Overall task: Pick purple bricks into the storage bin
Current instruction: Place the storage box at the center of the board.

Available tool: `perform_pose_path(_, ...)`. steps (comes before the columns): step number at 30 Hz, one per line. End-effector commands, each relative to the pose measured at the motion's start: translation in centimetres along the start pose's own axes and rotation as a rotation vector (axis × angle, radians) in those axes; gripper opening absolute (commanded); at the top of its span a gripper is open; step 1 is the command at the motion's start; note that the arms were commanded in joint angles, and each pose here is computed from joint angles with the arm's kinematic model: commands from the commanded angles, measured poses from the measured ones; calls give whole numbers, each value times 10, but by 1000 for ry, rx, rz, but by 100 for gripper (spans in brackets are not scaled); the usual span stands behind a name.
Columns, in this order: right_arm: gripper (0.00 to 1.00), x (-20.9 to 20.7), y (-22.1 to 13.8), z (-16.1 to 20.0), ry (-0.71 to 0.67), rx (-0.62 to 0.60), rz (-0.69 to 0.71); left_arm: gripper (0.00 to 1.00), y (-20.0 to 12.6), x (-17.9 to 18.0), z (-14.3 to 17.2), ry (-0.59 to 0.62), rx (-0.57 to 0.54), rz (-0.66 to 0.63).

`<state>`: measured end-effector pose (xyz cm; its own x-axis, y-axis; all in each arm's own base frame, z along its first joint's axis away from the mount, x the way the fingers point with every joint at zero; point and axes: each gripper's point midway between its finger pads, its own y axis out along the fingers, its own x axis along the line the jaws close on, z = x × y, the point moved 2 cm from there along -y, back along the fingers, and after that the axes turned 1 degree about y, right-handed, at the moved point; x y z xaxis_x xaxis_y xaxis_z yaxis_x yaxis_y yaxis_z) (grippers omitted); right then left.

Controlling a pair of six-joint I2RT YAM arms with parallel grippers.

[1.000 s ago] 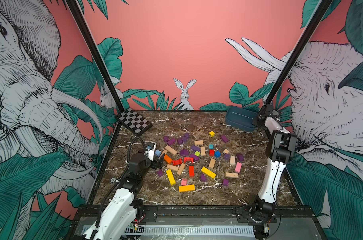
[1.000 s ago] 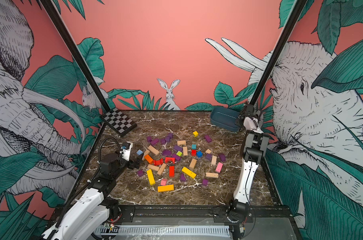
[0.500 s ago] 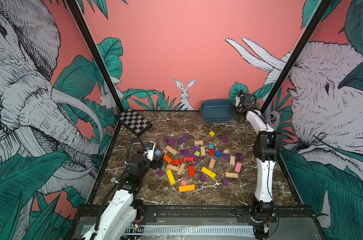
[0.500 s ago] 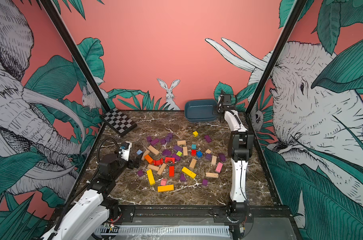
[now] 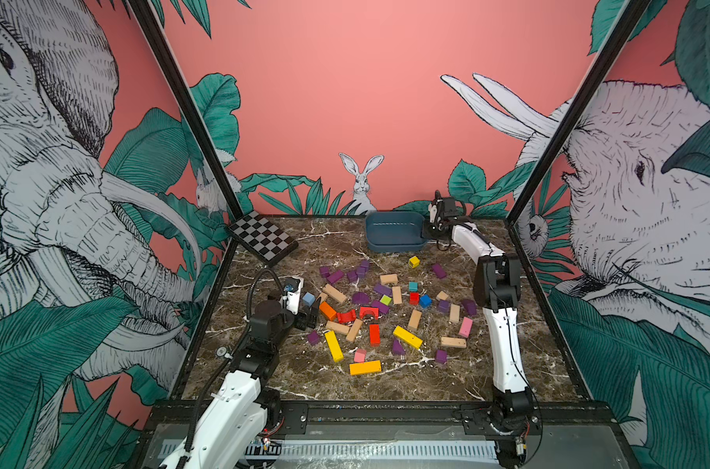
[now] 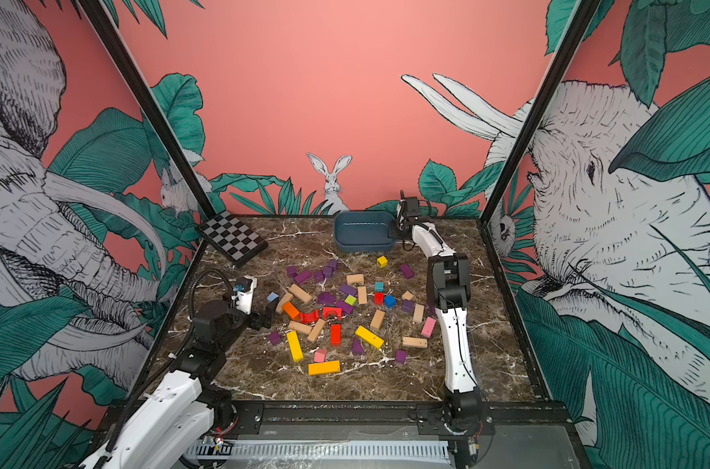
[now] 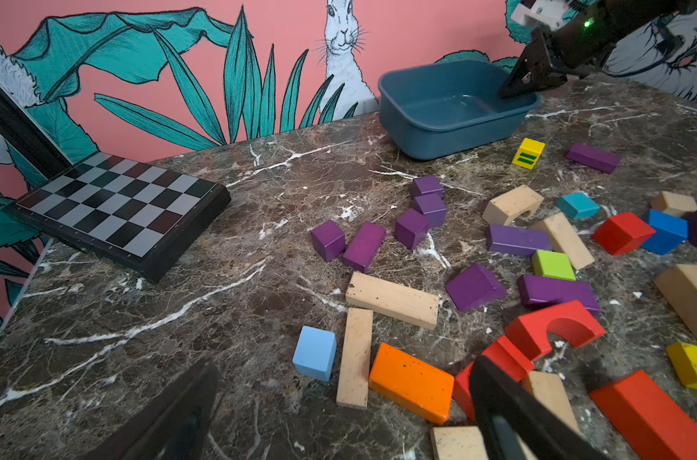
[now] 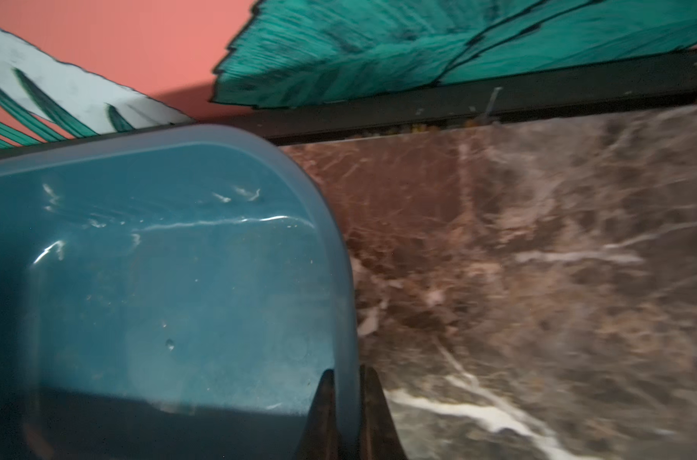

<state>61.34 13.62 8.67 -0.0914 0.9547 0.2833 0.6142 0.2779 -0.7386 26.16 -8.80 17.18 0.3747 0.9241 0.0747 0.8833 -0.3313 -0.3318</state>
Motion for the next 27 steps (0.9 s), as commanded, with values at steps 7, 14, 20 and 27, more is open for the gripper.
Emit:
perform_pose_path(7,0,25,-29,-4,28,-63,-25,99,0,-1,-3,0,-5,5)
perform_pose_path(14,14,29,-33,-3,36,-58,-13,99,-1,-1,-3,-1,-7,1)
perform_pose_path(20,37,38,-49,-16,-10,-97,-32,99,-1,-1,-3,-1,-7,3)
perform_pose_path(27,54,35,-107,-55,-200,-160,-31,99,-3,0,-3,-2,-15,-2)
